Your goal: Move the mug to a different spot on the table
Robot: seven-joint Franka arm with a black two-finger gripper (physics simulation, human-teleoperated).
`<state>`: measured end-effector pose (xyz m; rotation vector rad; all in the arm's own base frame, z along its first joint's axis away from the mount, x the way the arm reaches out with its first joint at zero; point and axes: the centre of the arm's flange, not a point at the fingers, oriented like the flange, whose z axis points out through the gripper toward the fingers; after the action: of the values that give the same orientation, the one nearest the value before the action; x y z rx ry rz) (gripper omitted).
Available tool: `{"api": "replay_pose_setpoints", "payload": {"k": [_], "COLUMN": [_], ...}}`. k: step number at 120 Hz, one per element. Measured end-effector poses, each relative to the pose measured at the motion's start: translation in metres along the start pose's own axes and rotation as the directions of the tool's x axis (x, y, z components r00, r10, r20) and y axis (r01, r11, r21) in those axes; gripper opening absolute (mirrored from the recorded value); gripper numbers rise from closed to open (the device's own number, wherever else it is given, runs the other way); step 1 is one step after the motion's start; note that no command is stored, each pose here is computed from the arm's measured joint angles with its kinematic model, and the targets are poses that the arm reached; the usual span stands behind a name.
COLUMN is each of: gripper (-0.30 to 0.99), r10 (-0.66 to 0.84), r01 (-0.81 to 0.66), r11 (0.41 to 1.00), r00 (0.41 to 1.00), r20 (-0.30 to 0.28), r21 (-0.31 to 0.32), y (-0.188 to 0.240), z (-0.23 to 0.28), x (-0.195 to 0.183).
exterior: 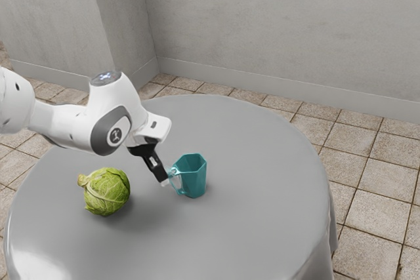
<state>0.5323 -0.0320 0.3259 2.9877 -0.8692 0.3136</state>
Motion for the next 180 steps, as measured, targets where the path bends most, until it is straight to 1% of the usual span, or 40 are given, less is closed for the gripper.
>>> {"api": "replay_pose_setpoints", "payload": {"k": [15, 26, 43, 105, 132, 163, 180], "gripper": [0.52, 0.47, 0.42, 0.36, 0.34, 0.22, 0.21], "r10": [0.032, 0.024, 0.009, 0.002, -0.016, -0.042, -0.056], "r01": [-0.032, -0.024, -0.009, -0.002, 0.015, 0.042, 0.056], "r11": [0.999, 1.0, 1.0, 1.0, 1.0, 0.999, 0.998], "r00": [0.999, 0.999, 1.0, 1.0, 0.999, 0.996, 0.995], "r20": [-0.012, -0.027, -0.028, -0.017, -0.041, -0.074, -0.088], "r21": [0.002, 0.004, -0.002, -0.012, -0.013, -0.002, 0.002], "y": [0.01, 0.009, 0.006, 0.004, 0.007, 0.004, 0.002], "z": [0.006, 0.008, 0.019, 0.053, 0.059, 0.06, 0.06], "x": [0.007, 0.008, 0.006, 0.009, 0.015, 0.016, 0.016]}}
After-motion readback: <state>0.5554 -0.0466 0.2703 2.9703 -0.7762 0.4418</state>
